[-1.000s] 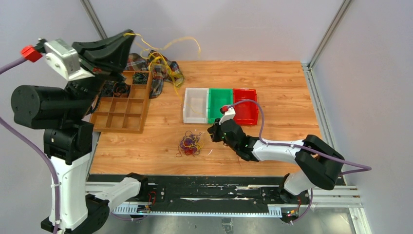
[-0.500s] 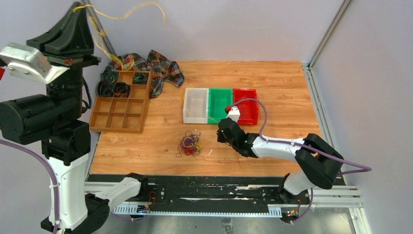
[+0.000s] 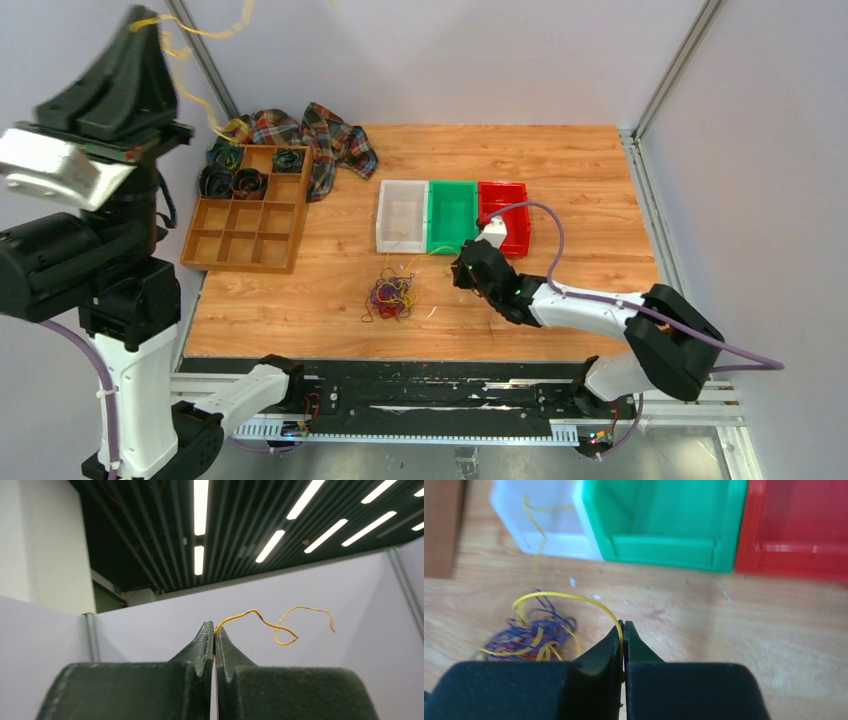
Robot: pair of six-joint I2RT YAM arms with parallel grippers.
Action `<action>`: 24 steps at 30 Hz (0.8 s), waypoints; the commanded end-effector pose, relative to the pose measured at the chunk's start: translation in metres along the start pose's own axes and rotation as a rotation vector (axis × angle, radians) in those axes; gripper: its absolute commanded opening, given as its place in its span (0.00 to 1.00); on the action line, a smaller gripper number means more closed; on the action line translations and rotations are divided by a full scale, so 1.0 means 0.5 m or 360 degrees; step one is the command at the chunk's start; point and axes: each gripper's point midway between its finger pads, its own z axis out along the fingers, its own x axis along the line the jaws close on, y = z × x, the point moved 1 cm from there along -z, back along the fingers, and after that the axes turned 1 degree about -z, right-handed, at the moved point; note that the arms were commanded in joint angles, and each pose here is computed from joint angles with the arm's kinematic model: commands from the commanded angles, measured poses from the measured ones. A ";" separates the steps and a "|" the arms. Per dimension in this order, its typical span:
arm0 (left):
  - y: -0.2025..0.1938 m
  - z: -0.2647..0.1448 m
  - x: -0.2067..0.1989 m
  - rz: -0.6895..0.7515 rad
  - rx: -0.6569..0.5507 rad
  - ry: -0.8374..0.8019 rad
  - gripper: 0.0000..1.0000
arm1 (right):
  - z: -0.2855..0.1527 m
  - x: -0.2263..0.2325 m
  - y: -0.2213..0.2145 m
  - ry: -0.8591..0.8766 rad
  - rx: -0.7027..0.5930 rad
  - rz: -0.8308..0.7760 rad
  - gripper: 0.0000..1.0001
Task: Untangle the cables
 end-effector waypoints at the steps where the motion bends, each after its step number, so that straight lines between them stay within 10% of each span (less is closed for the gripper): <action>1: -0.111 -0.038 -0.109 -0.0193 0.0230 -0.0369 0.00 | -0.025 0.082 0.148 0.0336 -0.0238 0.0062 0.01; 11: -0.232 -0.127 -0.160 -0.0290 0.0541 -0.0460 0.00 | -0.199 0.282 0.511 0.1067 -0.0727 -0.0064 0.01; 24: -0.257 -0.183 -0.221 -0.0504 0.0681 -0.0652 0.01 | -0.417 0.241 0.707 0.1052 -0.1232 -0.0152 0.01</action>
